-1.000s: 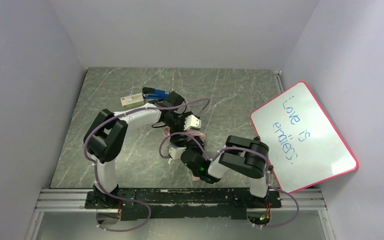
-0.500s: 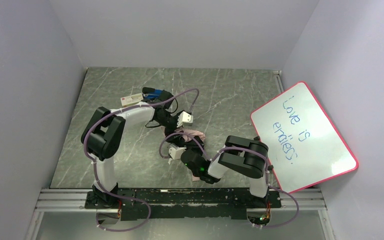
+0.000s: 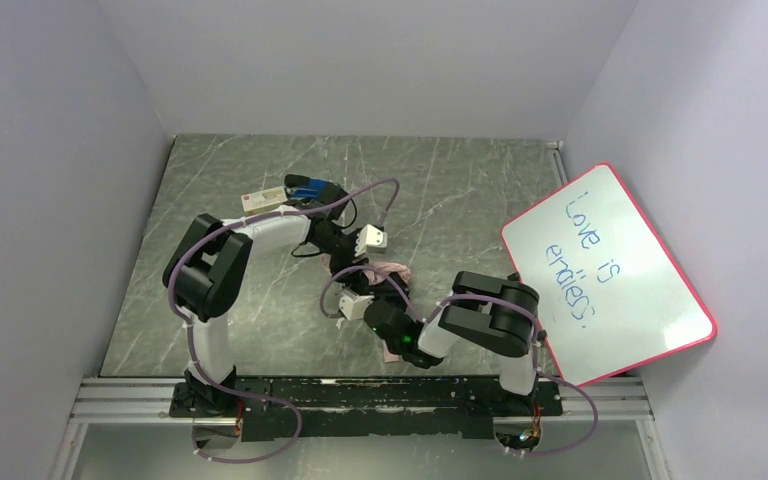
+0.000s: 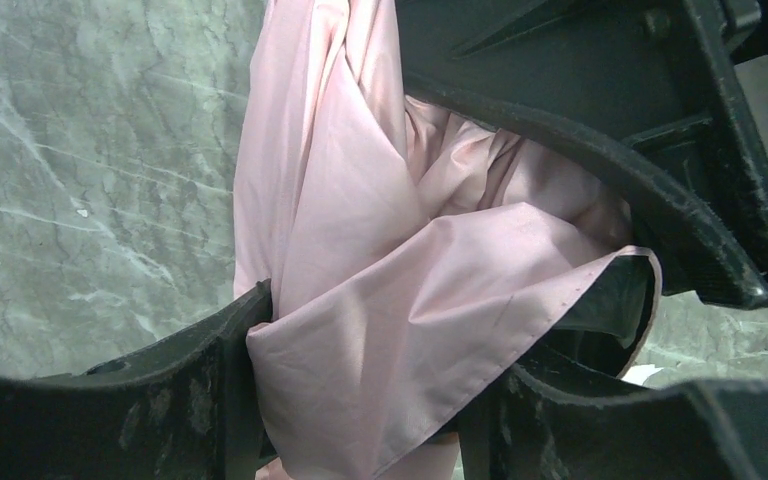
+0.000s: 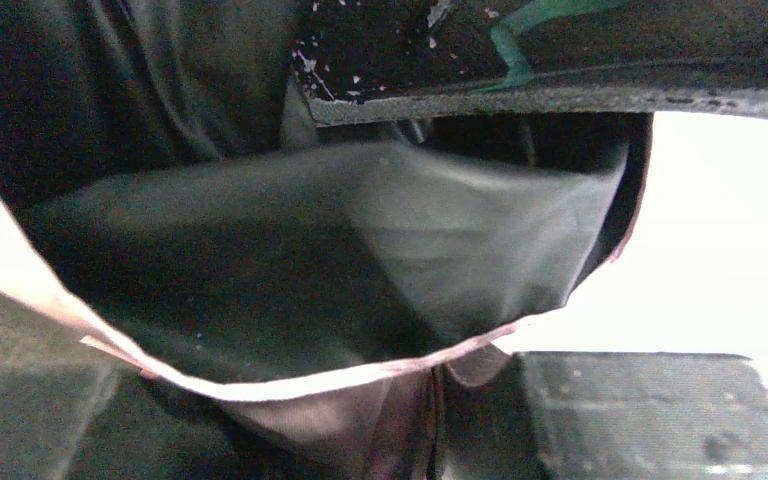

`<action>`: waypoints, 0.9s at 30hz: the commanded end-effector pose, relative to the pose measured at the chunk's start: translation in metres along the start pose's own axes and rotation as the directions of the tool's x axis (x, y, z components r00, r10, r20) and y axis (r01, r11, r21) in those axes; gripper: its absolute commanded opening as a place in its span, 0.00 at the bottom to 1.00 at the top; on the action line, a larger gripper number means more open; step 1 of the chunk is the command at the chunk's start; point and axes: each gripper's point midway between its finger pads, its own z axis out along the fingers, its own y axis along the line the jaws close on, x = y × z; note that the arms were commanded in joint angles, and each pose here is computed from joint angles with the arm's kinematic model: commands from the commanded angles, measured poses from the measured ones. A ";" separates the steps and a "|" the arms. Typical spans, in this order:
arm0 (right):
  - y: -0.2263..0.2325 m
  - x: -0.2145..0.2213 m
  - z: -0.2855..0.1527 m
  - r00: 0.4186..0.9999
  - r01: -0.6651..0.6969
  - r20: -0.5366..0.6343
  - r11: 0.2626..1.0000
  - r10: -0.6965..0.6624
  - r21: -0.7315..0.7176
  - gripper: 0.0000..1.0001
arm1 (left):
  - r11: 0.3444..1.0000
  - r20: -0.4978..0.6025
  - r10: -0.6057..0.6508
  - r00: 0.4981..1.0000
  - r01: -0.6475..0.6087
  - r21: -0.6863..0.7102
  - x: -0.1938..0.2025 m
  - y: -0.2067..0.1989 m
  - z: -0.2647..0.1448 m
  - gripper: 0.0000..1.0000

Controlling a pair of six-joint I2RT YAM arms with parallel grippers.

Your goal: Put away the umbrella

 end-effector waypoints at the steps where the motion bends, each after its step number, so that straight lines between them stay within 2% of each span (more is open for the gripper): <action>1: 0.032 0.024 -0.011 0.998 0.046 -0.027 0.992 -0.050 -0.119 0.26 | 0.995 -0.214 -0.095 0.972 0.102 0.022 0.063 -0.024 0.018 0.26; 3: 0.026 0.021 -0.012 0.999 0.023 -0.020 0.994 -0.026 -0.106 0.36 | 0.994 -0.224 -0.099 0.969 0.105 0.013 0.066 -0.025 0.019 0.20; 7: 0.001 0.007 -0.019 0.997 -0.078 0.021 0.995 0.080 -0.066 0.57 | 0.993 -0.244 -0.114 0.963 0.114 -0.013 0.072 -0.023 0.020 0.14; 9: -0.010 0.001 -0.025 0.990 -0.130 0.043 0.990 0.132 -0.057 0.64 | 0.992 -0.253 -0.125 0.959 0.119 -0.037 0.074 -0.020 0.019 0.12; 14: -0.023 -0.011 -0.046 0.970 -0.219 0.089 0.972 0.226 -0.082 0.70 | 0.985 -0.249 -0.161 0.955 0.140 -0.100 0.072 -0.009 0.019 0.06; 18: -0.031 -0.013 -0.072 0.927 -0.351 0.111 0.933 0.358 -0.079 0.71 | 0.973 -0.227 -0.187 0.956 0.148 -0.177 0.067 0.005 0.017 0.08; 21: -0.043 -0.014 -0.091 0.854 -0.499 0.124 0.863 0.506 -0.080 0.71 | 0.964 -0.205 -0.192 0.960 0.145 -0.223 0.062 0.012 0.013 0.07; 24: -0.058 -0.015 -0.106 0.748 -0.641 0.146 0.762 0.648 -0.092 0.70 | 0.958 -0.198 -0.201 0.959 0.150 -0.246 0.061 0.014 0.011 0.06; 25: -0.066 -0.016 -0.112 0.695 -0.695 0.159 0.712 0.701 -0.100 0.70 | 0.954 -0.195 -0.202 0.960 0.148 -0.259 0.059 0.016 0.010 0.05; 27: -0.085 -0.013 -0.119 0.628 -0.757 0.195 0.649 0.753 -0.068 0.69 | 0.947 -0.194 -0.200 0.960 0.139 -0.290 0.058 0.019 0.007 0.05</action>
